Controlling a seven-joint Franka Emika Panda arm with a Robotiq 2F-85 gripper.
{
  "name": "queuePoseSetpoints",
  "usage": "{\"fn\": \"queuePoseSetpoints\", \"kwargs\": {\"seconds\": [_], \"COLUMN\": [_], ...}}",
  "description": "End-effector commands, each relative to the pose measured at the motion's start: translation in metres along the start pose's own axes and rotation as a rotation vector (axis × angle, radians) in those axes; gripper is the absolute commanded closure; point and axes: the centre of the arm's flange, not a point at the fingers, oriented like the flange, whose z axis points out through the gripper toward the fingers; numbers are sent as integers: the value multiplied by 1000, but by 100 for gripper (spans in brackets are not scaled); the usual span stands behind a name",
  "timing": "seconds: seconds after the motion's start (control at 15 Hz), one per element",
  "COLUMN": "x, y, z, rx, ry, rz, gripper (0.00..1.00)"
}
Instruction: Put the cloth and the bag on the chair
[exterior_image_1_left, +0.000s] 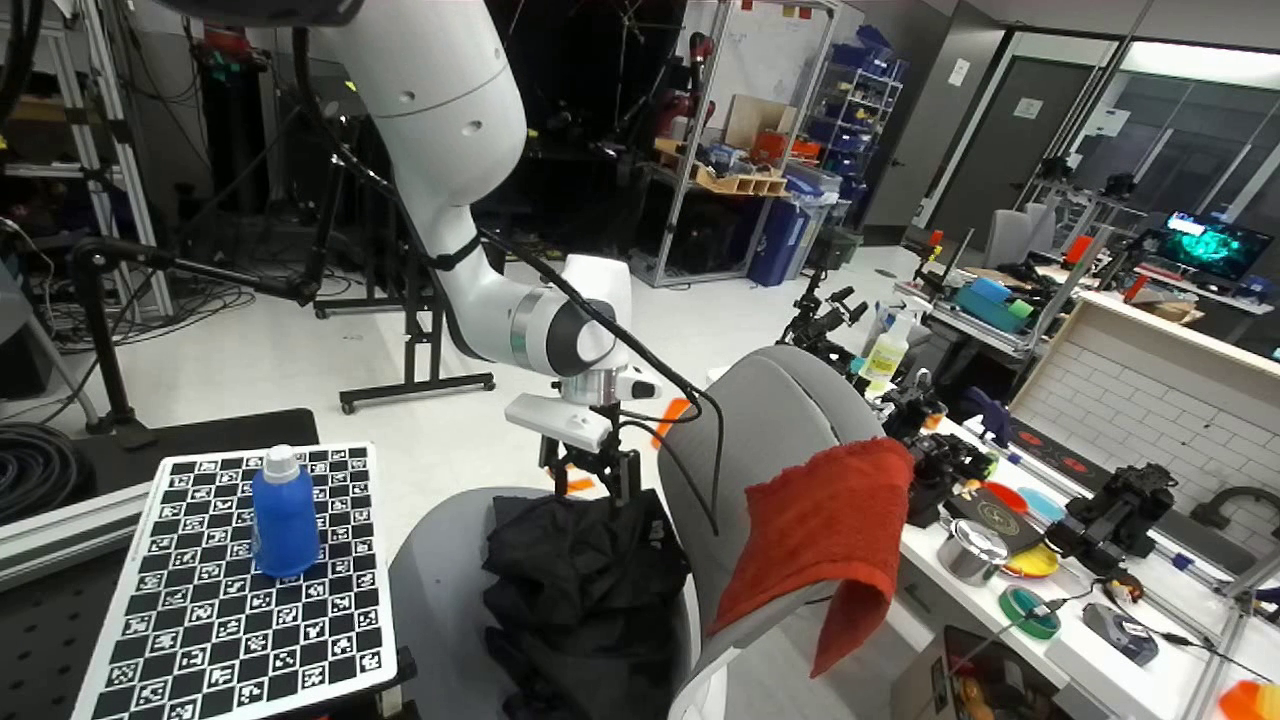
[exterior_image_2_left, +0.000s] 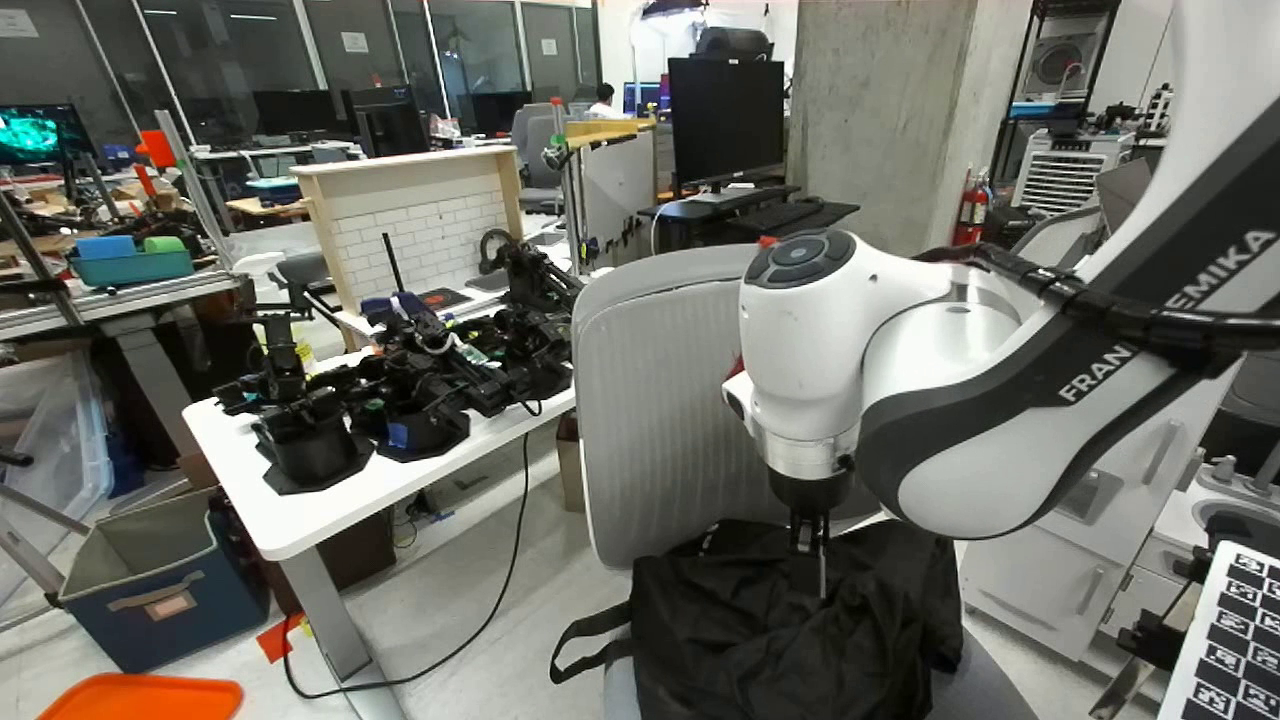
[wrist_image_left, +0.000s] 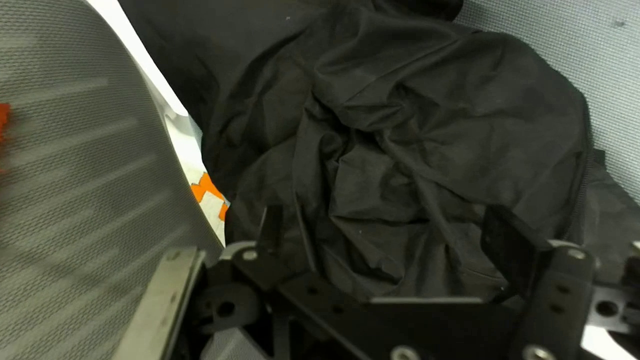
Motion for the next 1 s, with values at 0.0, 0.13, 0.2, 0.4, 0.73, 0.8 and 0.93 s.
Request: {"fn": "queuePoseSetpoints", "kwargs": {"seconds": [0.0, 0.13, 0.2, 0.4, 0.73, 0.8, 0.93], "x": [14, 11, 10, 6, 5, 5, 7], "y": [7, 3, 2, -3, 1, 2, 5], "z": [30, 45, 53, 69, 80, 82, 88], "rx": [53, 74, 82, 94, 97, 96, 98], "ry": [-62, -95, -114, -159, -215, -227, -246], "rz": [-2, -2, -4, -4, -8, -13, -17], "gripper": [0, 0, 0, 0, 0, 0, 0]}}
